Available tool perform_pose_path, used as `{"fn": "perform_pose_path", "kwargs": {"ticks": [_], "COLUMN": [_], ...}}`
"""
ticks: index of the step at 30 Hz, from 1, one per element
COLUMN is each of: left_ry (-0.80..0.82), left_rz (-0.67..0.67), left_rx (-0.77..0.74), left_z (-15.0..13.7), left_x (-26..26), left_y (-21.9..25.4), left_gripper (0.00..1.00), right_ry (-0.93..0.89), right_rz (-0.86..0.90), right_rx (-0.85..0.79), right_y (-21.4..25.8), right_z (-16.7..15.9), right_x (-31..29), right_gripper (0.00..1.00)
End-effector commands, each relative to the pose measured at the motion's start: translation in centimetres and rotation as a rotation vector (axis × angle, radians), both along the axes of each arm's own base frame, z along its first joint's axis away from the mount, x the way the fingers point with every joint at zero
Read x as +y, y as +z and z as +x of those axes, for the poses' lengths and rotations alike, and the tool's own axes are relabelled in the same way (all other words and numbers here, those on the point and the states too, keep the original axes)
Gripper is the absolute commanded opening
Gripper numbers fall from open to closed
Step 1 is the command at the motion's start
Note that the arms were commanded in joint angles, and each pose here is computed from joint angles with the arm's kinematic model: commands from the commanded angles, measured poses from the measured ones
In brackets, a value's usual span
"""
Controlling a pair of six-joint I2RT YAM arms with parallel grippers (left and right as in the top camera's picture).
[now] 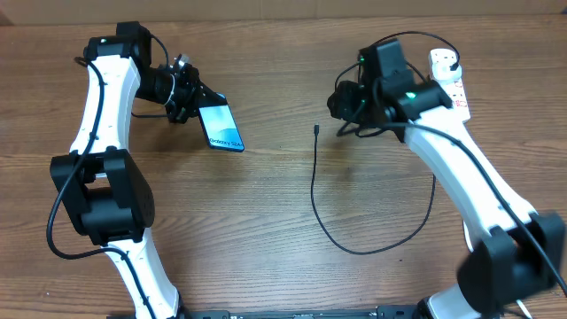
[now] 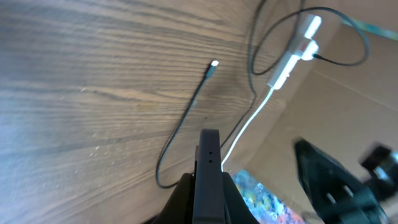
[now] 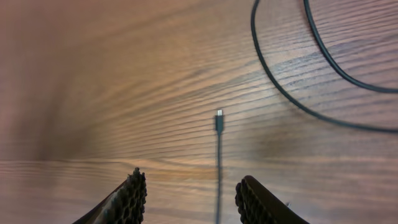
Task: Plug charger to phone and switch on socket
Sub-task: 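Move the right gripper over the black cable's USB-C plug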
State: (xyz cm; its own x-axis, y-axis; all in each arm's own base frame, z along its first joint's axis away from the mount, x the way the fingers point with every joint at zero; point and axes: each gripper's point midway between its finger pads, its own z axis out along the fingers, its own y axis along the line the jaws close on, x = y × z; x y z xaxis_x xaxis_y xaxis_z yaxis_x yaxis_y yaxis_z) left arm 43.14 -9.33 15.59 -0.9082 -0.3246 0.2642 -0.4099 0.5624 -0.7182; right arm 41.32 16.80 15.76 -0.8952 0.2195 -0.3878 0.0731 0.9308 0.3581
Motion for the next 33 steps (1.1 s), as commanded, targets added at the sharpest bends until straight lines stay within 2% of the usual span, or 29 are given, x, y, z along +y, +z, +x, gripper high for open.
{"fn": "perform_pose_path", "kwargs": {"ticks": [1, 8, 14, 22, 28, 33], "left_ry": [-0.010, 0.101, 0.138, 0.139, 0.309, 0.346], "left_rz": [-0.081, -0.096, -0.056, -0.020, 0.091, 0.110], "left_rx": [-0.035, 0.029, 0.020, 0.055, 0.199, 0.186], "left_z": [0.4, 1.9, 2.8, 2.3, 2.6, 3.3], "left_x": [-1.0, -0.9, -0.4, -1.0, 0.8, 1.5], "left_y": [1.5, 1.7, 1.2, 0.6, -1.1, -1.3], "left_gripper": [0.04, 0.04, 0.04, 0.04, 0.04, 0.04], "right_ry": [0.097, 0.172, 0.169, 0.174, 0.174, 0.187], "right_rz": [-0.087, -0.128, -0.125, -0.141, -0.143, -0.127], "right_rx": [0.028, 0.025, 0.006, 0.071, 0.082, 0.112], "right_y": [-3.4, -6.7, -7.6, -10.9, -12.1, -13.2], "right_z": [1.0, 2.4, 3.1, 2.9, 3.0, 2.7], "right_x": [0.3, 0.7, 0.9, 0.9, 1.0, 1.3], "right_gripper": [0.47, 0.54, 0.45, 0.42, 0.34, 0.31]}}
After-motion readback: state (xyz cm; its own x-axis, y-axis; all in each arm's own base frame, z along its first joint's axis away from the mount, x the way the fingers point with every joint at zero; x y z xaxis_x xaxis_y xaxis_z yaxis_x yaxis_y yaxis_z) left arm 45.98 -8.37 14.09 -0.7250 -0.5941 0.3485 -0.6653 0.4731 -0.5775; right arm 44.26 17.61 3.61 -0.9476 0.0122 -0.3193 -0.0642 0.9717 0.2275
